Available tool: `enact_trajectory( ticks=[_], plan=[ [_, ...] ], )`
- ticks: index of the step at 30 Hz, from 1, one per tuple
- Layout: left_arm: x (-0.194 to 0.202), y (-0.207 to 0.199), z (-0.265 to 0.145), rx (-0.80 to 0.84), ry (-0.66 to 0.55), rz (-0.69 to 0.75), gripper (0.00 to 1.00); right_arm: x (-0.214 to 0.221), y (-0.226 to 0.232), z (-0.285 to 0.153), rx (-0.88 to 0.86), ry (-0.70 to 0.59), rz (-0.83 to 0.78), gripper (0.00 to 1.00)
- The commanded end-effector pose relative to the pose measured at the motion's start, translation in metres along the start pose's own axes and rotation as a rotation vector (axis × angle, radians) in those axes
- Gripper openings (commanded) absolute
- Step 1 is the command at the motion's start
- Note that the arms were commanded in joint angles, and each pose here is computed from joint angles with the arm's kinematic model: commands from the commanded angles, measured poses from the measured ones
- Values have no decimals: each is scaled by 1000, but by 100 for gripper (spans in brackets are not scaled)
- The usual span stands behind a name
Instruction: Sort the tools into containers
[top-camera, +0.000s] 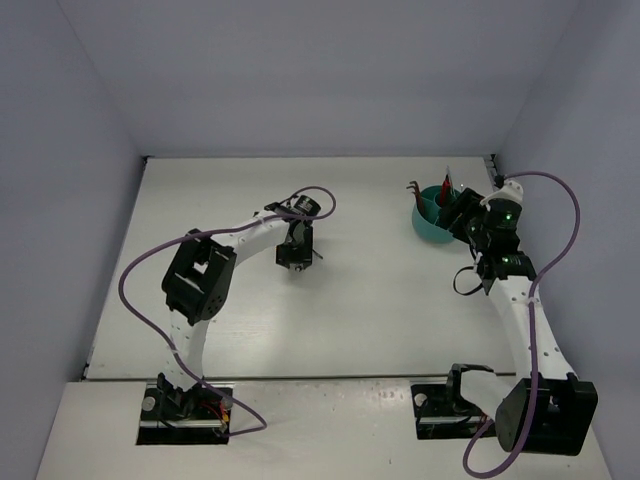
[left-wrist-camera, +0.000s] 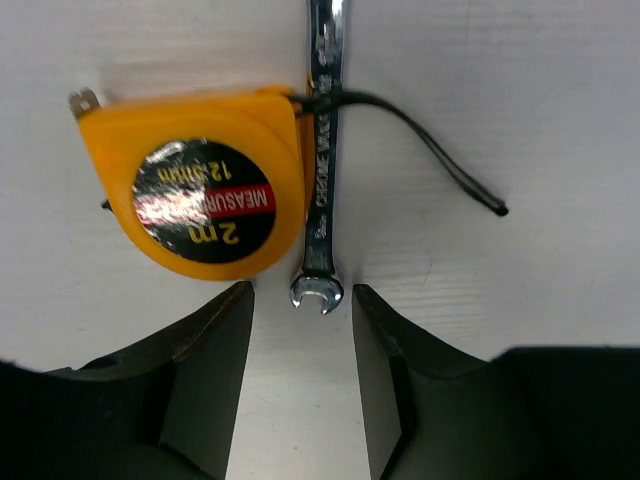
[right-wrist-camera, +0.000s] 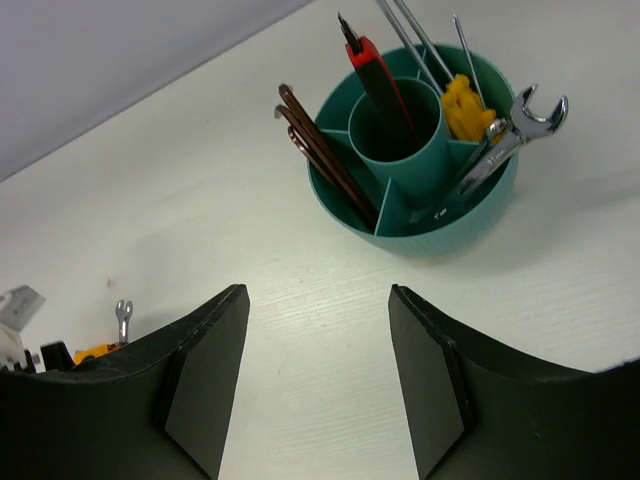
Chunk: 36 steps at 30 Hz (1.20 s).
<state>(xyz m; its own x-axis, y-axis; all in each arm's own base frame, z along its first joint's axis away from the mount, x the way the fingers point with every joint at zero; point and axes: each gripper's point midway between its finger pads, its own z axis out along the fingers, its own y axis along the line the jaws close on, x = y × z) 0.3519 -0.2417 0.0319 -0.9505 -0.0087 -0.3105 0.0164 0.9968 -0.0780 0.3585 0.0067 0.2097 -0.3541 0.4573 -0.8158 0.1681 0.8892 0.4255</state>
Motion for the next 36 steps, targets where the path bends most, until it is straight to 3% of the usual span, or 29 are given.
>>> enact_trajectory(
  ticks=[1,14,21,26,36],
  plan=[
    [-39,-8,-20,47,-80,-25,40,-6,13,-11,-54,-24,-9,56],
    [-42,-11,3,32,-45,-24,40,5,17,-10,-71,19,-19,57],
    [-27,-12,11,23,-8,-11,20,9,18,-11,-75,28,-19,58],
    [6,-15,20,23,74,35,0,7,22,-15,-88,28,-24,58],
    [105,-56,-5,44,137,338,0,22,23,-19,-101,70,-31,60]
  ],
)
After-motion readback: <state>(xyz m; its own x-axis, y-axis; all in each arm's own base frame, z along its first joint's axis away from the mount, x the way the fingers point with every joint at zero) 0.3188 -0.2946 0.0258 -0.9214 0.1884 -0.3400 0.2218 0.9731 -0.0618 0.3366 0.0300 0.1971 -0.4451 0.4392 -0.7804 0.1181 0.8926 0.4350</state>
